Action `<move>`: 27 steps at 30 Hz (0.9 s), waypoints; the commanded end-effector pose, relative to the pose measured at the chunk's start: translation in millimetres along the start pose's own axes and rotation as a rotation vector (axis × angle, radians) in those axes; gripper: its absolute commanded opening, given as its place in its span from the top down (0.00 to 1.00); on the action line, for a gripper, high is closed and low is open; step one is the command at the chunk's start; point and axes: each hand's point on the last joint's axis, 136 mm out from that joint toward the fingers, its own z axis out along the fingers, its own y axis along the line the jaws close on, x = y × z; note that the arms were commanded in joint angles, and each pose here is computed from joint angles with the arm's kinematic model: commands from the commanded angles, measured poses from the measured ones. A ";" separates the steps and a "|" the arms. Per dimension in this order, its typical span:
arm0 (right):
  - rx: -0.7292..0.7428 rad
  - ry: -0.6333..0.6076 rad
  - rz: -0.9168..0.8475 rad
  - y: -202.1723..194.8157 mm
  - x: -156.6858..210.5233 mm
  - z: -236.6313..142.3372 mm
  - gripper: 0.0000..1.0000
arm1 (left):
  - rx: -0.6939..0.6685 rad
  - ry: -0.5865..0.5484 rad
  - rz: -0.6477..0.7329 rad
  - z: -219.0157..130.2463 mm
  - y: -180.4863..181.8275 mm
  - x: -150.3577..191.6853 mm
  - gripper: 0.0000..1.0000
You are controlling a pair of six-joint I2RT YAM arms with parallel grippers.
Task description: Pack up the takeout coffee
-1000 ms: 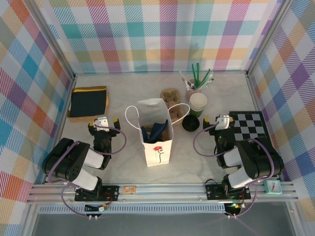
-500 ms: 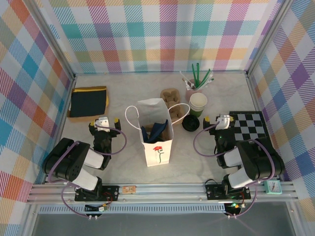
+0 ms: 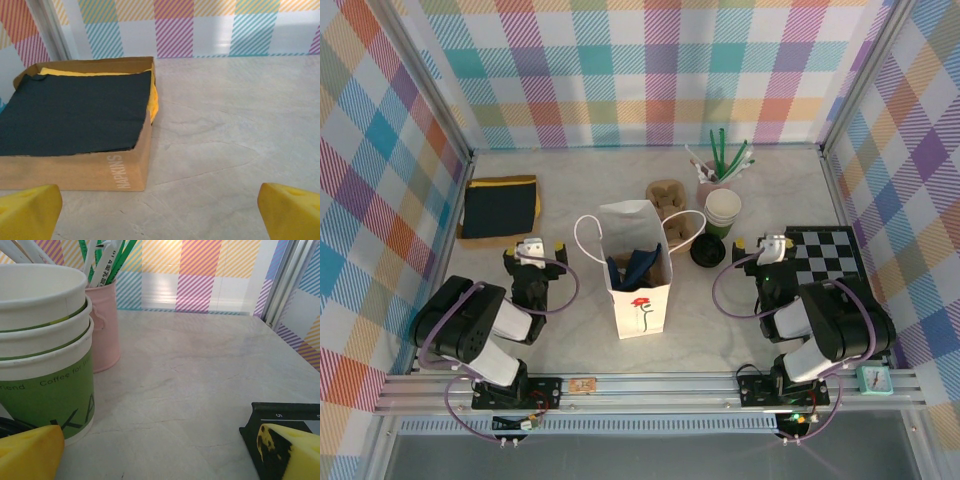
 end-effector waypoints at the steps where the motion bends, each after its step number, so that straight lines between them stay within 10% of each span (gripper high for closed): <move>1: -0.010 -0.056 -0.007 2.5 -15.3 3.6 0.01 | 0.030 -0.033 0.008 5.3 -6.3 -9.6 0.00; 27: -0.059 0.014 -0.045 12.9 -3.3 20.4 0.01 | 0.138 -0.008 0.052 9.9 -25.2 -0.2 0.00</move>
